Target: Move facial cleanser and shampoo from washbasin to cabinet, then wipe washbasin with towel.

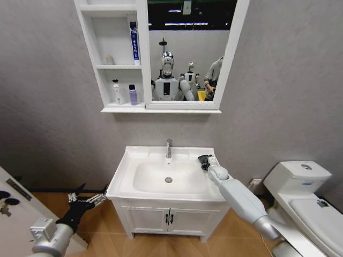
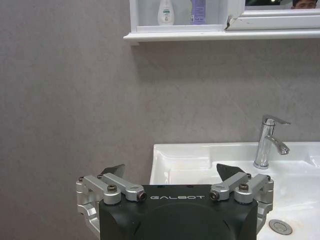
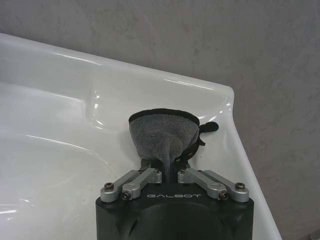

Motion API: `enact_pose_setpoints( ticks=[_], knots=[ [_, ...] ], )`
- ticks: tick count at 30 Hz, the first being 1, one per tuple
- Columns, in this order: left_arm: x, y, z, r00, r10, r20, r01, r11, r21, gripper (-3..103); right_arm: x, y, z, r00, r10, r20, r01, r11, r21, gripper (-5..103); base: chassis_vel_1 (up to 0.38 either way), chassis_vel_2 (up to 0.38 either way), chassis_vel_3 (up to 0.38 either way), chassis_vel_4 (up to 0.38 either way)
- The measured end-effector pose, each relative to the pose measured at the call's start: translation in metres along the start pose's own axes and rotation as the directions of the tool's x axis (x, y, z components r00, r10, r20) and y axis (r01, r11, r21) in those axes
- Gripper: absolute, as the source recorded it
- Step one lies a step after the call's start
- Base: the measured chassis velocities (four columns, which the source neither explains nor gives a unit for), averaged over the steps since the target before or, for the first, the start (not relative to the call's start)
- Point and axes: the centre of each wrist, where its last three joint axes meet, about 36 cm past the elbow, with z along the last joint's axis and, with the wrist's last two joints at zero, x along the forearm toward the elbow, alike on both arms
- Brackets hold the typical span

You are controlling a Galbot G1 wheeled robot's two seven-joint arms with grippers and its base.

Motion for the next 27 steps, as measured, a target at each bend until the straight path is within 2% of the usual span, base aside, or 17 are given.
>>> enact_pose_setpoints(
  ticks=[3, 6, 8, 9, 11, 12, 14, 15, 16, 17, 19, 22, 24, 26, 27],
  knots=[
    [0.0, 0.0, 0.0, 1.0, 0.0, 0.0, 0.0, 1.0, 0.0, 100, 0.0, -0.002, 0.0, 1.0, 0.006, -0.004, -0.006, 1.0, 0.008, 27, 0.0, 0.0, 0.0, 0.0],
    [0.0, 0.0, 0.0, 1.0, 0.0, 0.0, 0.0, 1.0, 0.0, 100, 0.0, -0.003, 0.0, 1.0, 0.008, -0.005, -0.008, 1.0, 0.01, 33, 0.0, 0.0, 0.0, 0.0],
    [0.0, 0.0, 0.0, 1.0, 0.0, 0.0, 0.0, 1.0, 0.0, 100, 0.003, -0.007, -0.006, 1.0, 0.01, 0.002, -0.01, 1.0, 0.011, 44, 0.0, 0.0, 0.0, 0.0],
    [0.0, 0.0, 0.0, 1.0, 0.0, 0.0, 0.0, 1.0, 0.0, 100, 0.003, -0.007, -0.006, 1.0, 0.01, 0.002, -0.01, 1.0, 0.011, 44, 0.0, 0.0, 0.0, 0.0],
    [0.0, 0.0, 0.0, 1.0, 0.0, 0.0, 0.0, 1.0, 0.0, 100, 0.013, -0.007, -0.011, 1.0, 0.001, 0.019, -0.001, 1.0, 0.004, 54, 0.0, 0.0, 0.0, 0.0],
    [0.0, 0.0, 0.0, 1.0, 0.0, 0.0, 0.0, 1.0, 0.0, 100, 0.013, -0.007, -0.011, 1.0, 0.001, 0.019, -0.001, 1.0, 0.004, 54, 0.0, 0.0, 0.0, 0.0],
    [0.0, 0.0, 0.0, 1.0, 0.0, 0.0, 0.0, 1.0, 0.0, 100, 0.021, -0.006, -0.016, 0.999, 0.008, 0.04, -0.008, 1.0, 0.001, 65, 0.0, 0.0, 0.0, 0.0],
    [0.0, 0.0, 0.0, 1.0, 0.0, 0.0, 0.0, 1.0, 0.0, 100, 0.021, -0.006, -0.016, 0.999, 0.008, 0.04, -0.008, 1.0, 0.001, 65, 0.0, 0.0, 0.0, 0.0],
    [0.0, 0.0, 0.0, 1.0, 0.0, 0.0, 0.0, 1.0, 0.0, 100, 0.024, -0.006, -0.019, 0.999, 0.015, 0.048, -0.015, 1.0, -0.003, 71, 0.0, 0.0, 0.0, 0.0],
    [0.0, 0.0, 0.0, 1.0, 0.0, 0.0, 0.0, 1.0, 0.0, 100, 0.031, -0.008, -0.025, 0.998, 0.02, 0.063, -0.019, 1.0, -0.014, 82, 0.0, 0.0, 0.0, 0.0],
    [0.0, 0.0, 0.0, 1.0, 0.0, 0.0, 0.0, 1.0, 0.0, 100, 0.035, -0.01, -0.028, 0.997, 0.021, 0.073, -0.019, 1.0, -0.02, 82, 0.0, 0.0, 0.0, 0.0],
    [0.0, 0.0, 0.0, 1.0, 0.0, 0.0, 0.0, 1.0, 0.0, 100, 0.062, -0.013, -0.032, 0.994, 0.006, 0.105, 0.001, 0.998, -0.064, 97, 0.0, 0.0, 0.0, 0.0],
    [0.0, 0.0, 0.0, 1.0, 0.0, 0.0, 0.0, 1.0, 0.0, 100, 0.072, -0.013, -0.032, 0.993, -0.004, 0.117, 0.013, 0.997, -0.077, 99, 0.0, 0.0, 0.0, 0.0],
    [0.0, 0.0, 0.0, 1.0, 0.0, 0.0, 0.0, 1.0, 0.0, 100, 0.111, -0.013, -0.021, 0.985, -0.033, 0.168, 0.051, 0.993, -0.106, 100, 0.0, 0.0, 0.0, 0.0],
    [0.0, 0.0, 0.0, 1.0, 0.0, 0.0, 0.0, 1.0, 0.0, 100, 0.111, -0.013, -0.021, 0.985, -0.033, 0.168, 0.051, 0.993, -0.106, 100, 0.0, 0.0, 0.0, 0.0]
  ],
)
